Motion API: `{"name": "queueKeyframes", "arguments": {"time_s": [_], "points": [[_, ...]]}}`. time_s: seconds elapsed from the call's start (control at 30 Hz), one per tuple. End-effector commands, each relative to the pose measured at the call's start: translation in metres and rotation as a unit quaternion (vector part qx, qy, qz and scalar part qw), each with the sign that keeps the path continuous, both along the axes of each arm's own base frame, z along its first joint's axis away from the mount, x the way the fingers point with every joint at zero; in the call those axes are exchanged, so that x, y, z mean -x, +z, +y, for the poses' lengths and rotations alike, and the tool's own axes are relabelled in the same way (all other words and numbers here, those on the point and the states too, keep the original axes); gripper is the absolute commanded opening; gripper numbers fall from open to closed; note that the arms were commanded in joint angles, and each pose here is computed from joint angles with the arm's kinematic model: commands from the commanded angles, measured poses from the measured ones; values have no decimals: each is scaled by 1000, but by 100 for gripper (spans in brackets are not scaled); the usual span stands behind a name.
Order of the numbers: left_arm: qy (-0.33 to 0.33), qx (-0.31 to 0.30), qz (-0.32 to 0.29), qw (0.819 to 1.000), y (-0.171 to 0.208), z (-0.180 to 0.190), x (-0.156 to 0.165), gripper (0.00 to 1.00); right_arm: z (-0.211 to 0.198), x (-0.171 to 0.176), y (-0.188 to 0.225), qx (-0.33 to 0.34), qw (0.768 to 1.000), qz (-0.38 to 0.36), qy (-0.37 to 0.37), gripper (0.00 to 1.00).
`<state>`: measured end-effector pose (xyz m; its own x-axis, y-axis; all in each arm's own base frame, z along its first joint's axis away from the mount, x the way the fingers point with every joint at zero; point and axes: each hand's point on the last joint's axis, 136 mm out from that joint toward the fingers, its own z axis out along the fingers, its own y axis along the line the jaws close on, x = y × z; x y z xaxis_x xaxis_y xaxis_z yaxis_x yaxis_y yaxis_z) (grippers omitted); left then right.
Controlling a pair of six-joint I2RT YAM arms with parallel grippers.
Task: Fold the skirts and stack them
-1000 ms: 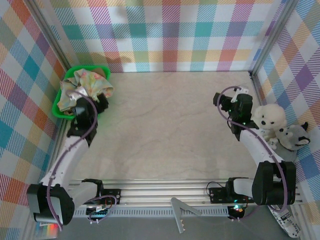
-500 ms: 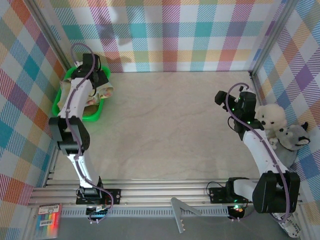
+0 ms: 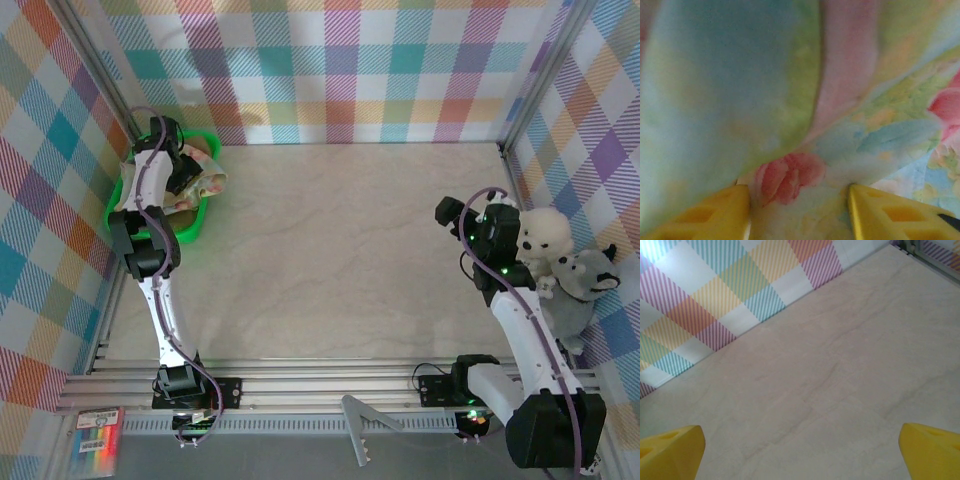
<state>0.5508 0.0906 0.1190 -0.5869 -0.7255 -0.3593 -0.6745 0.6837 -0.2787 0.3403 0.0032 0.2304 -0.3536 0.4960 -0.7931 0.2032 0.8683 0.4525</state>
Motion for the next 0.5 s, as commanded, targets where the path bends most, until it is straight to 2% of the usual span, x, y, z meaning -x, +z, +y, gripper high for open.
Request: {"name": "queueKeyframes", "arguments": {"time_s": [0.0, 0.1, 0.17, 0.2, 0.33, 0.47], "points": [[-1, 55, -3, 998, 4, -13, 0, 44, -6, 9, -9, -7, 1000, 11, -21, 99], [-3, 81, -11, 997, 5, -15, 2, 21, -6, 14, -12, -9, 1000, 17, -20, 99], [-11, 93, -37, 995, 16, -15, 0, 5, -7, 18, -15, -5, 1000, 23, -21, 99], [-14, 93, -51, 994, 25, -16, -1, 0, -8, 19, -17, -3, 999, 24, -23, 99], [-31, 80, -116, 990, 74, -16, 2, 0, -14, 23, -24, 0, 999, 28, -43, 99], [-70, 149, -191, 968, 124, -50, 7, 0, -24, 25, -28, -22, 996, 10, -82, 99]]}}
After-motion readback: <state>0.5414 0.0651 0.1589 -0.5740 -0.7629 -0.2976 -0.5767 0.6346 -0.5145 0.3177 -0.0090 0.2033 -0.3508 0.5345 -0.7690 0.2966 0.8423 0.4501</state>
